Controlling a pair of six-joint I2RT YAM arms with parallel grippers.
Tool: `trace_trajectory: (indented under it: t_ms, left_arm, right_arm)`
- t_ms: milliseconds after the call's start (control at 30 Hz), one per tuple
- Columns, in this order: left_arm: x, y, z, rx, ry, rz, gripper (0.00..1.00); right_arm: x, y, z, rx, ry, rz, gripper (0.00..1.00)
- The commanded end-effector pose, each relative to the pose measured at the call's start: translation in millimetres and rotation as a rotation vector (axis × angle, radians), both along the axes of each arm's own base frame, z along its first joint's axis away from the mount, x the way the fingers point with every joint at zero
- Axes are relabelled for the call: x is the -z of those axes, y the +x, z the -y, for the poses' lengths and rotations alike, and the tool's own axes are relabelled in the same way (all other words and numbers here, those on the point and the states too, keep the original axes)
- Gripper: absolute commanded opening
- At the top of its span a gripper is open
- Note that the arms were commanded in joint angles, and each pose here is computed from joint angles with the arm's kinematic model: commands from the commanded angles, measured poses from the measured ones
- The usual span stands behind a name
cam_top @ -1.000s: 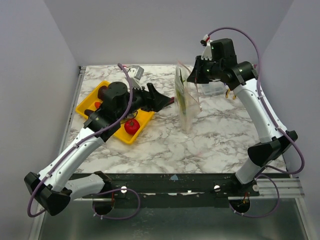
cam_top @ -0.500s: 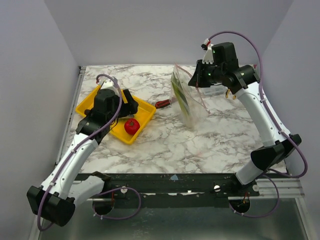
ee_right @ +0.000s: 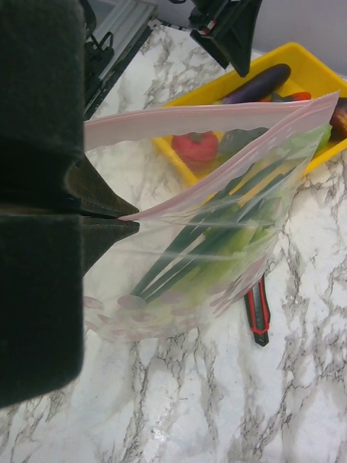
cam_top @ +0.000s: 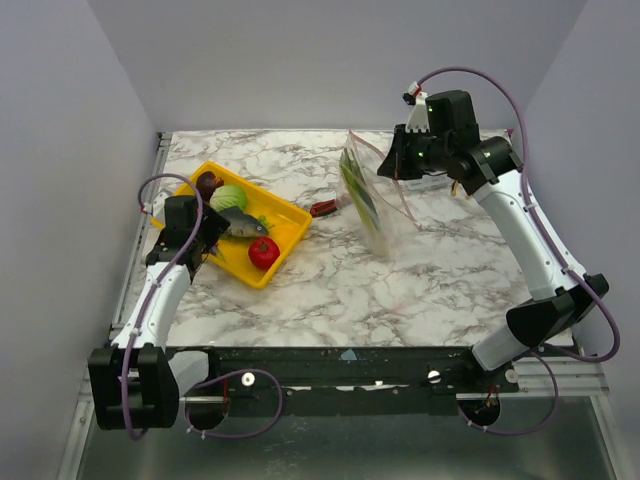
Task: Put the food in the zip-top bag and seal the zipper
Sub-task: Pick up the fake fish from the bin.
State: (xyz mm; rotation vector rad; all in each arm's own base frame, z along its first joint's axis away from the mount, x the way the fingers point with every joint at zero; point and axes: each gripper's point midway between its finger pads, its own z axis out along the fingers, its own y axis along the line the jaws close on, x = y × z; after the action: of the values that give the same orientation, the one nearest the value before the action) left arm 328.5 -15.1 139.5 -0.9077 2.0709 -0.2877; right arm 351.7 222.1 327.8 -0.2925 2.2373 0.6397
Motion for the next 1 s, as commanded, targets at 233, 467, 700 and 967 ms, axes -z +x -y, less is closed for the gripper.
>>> trace_trajectory:
  t_ms: [233,467,700,967]
  left_arm:
    - [-18,58,-41,-0.123,-0.285,0.303,0.72]
    - [11,64,-42,-0.232,-0.384,0.215,0.69]
    - [47,69,-32,-0.332,-0.583,0.119,0.68]
    - [65,82,-39,-0.378,-0.595,0.120,0.52]
  right_arm:
    - [-7,-5,-6,-0.043,0.029,0.038,0.00]
    - [-4,-4,-11,-0.054,0.046,0.026,0.00]
    - [-9,-5,-10,-0.051,0.047,0.033,0.00]
    - [-10,-5,-9,-0.045,0.045,0.032,0.00]
